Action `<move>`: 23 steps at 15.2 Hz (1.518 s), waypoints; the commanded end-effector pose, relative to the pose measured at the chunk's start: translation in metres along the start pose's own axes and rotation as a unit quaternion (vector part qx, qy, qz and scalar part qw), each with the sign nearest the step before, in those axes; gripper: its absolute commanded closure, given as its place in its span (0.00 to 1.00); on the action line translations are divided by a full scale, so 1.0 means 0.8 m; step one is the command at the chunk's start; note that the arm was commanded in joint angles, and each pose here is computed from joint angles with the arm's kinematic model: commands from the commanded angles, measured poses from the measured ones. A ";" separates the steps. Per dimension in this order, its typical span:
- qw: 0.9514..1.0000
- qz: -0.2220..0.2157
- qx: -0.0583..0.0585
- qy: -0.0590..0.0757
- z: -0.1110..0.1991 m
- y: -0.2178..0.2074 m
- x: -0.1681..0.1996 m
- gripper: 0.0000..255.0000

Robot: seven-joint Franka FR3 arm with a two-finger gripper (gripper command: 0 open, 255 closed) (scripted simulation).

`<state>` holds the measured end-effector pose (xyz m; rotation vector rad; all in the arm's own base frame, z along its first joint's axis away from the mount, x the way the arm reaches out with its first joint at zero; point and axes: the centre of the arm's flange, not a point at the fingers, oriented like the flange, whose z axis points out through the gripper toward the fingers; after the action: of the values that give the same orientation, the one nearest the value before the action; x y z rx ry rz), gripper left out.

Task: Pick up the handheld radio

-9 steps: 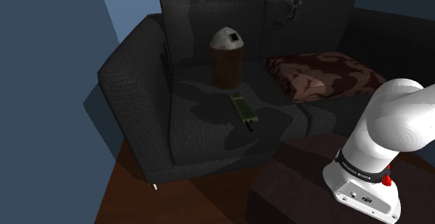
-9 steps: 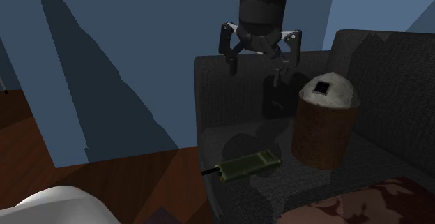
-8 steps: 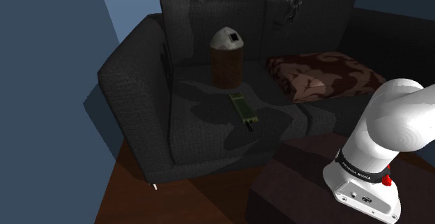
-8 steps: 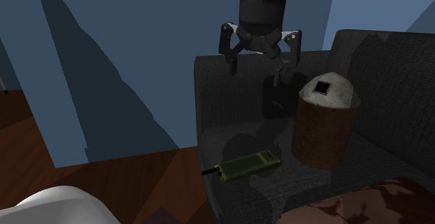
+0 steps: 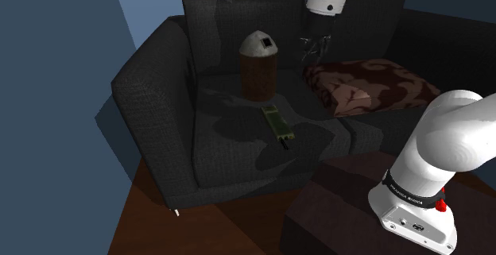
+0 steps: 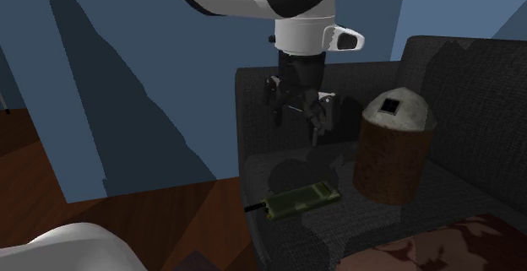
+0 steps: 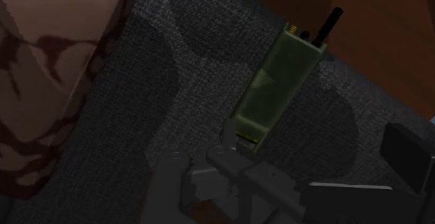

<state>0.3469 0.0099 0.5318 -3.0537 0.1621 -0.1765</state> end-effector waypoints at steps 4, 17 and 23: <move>0.997 0.080 -0.012 -0.008 0.082 -0.017 0.012 0.00; 0.969 0.241 -0.038 -0.026 0.267 -0.042 0.036 0.00; 0.969 0.241 -0.038 -0.026 0.304 -0.039 0.032 0.00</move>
<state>0.4033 0.0545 0.3011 -2.9737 0.9095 -0.0575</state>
